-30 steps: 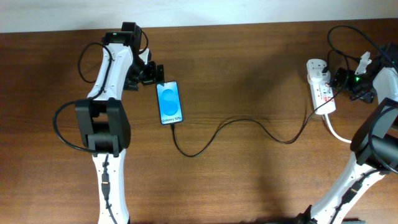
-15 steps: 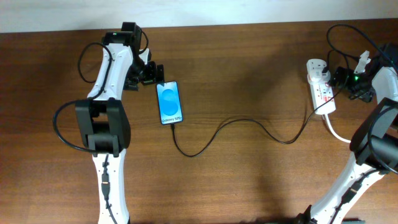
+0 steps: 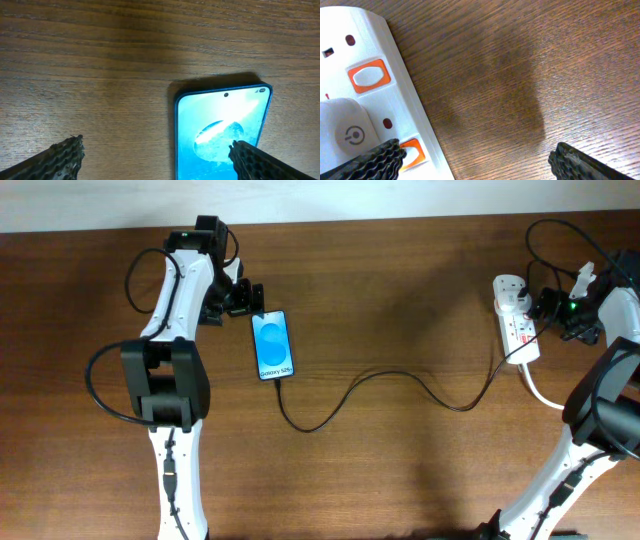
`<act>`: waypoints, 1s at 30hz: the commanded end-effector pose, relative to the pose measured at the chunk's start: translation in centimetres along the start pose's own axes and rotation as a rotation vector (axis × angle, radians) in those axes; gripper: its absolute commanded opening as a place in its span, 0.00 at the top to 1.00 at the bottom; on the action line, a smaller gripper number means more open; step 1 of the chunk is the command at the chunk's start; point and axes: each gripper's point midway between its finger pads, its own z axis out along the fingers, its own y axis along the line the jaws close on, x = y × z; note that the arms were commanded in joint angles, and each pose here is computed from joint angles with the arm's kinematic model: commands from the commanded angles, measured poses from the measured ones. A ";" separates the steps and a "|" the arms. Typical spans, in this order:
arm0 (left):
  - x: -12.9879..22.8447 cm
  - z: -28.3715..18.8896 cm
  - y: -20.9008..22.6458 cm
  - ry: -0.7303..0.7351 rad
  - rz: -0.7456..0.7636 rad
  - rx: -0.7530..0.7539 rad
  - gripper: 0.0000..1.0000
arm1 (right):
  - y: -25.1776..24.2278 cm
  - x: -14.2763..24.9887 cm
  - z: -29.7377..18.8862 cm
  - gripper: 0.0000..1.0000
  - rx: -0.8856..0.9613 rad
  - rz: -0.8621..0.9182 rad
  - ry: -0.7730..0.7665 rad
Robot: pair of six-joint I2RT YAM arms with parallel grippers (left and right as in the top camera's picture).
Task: Plug charger to phone and switch on socket
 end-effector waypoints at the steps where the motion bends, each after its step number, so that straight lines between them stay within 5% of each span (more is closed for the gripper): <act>1: -0.2 0.4 0.1 0.001 0.000 -0.010 0.01 | 2.0 2.1 1.4 0.01 -0.051 -0.031 0.075; 20: -0.2 0.4 0.1 0.000 0.000 -0.010 0.01 | 1.5 3.8 1.9 0.01 -0.041 -0.015 0.120; 30: -0.2 0.4 0.1 0.000 0.000 -0.010 0.01 | -6.6 -3.7 -10.4 0.02 0.022 0.187 -0.050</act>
